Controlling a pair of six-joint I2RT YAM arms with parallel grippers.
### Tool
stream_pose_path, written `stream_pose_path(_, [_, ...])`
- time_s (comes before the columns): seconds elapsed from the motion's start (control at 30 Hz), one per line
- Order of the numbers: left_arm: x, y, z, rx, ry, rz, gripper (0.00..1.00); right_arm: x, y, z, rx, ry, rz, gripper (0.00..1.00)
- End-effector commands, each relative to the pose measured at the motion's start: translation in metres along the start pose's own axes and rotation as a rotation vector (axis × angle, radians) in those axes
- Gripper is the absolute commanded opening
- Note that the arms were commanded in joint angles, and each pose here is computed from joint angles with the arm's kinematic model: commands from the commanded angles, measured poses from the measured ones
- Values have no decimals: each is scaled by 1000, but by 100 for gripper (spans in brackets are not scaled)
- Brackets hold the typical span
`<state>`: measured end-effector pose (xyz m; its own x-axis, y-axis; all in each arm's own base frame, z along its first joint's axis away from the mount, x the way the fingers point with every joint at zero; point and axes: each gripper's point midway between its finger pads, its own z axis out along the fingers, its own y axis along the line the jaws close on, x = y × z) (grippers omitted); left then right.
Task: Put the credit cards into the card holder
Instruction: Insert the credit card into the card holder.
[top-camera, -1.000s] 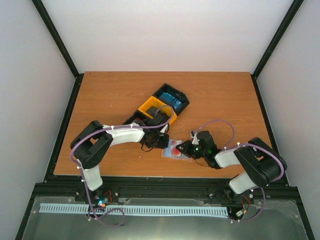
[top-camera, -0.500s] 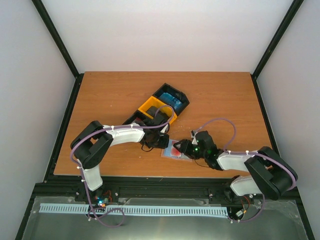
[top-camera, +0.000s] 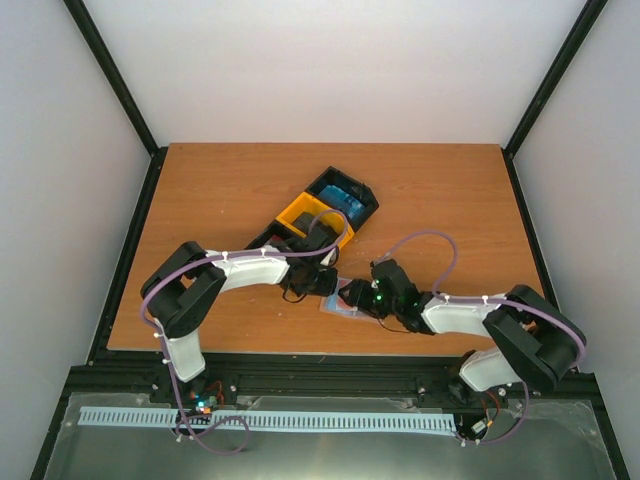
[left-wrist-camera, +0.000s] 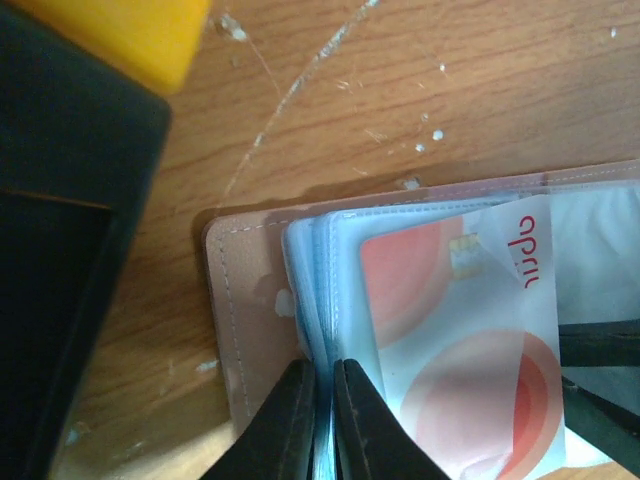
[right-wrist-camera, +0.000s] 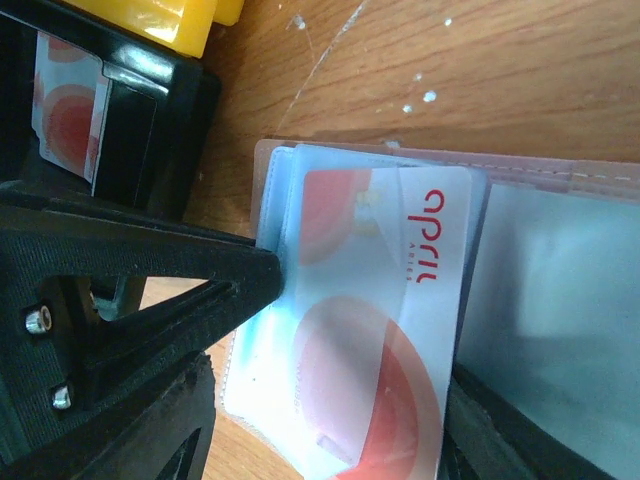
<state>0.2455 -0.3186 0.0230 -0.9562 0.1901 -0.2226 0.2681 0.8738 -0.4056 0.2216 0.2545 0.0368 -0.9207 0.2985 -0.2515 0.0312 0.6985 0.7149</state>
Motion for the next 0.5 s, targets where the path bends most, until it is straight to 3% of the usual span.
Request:
stream_pose_path(0.0, [19,12,8,-54,57,-1,7,6,3,12,32,32,-5,57])
stream_pose_path(0.2, [17,15,1,-74,34,-13,10,3,-4,5,83,11,11,57])
stream_pose_path(0.33, [14,16,-8,-89,12,-24,25,-3,-10,-9,150,-24,3,59])
stream_pose_path(0.47, [12,10,-18,-73,0,-24,29,-3,-12,-15,193,-15,-6,59])
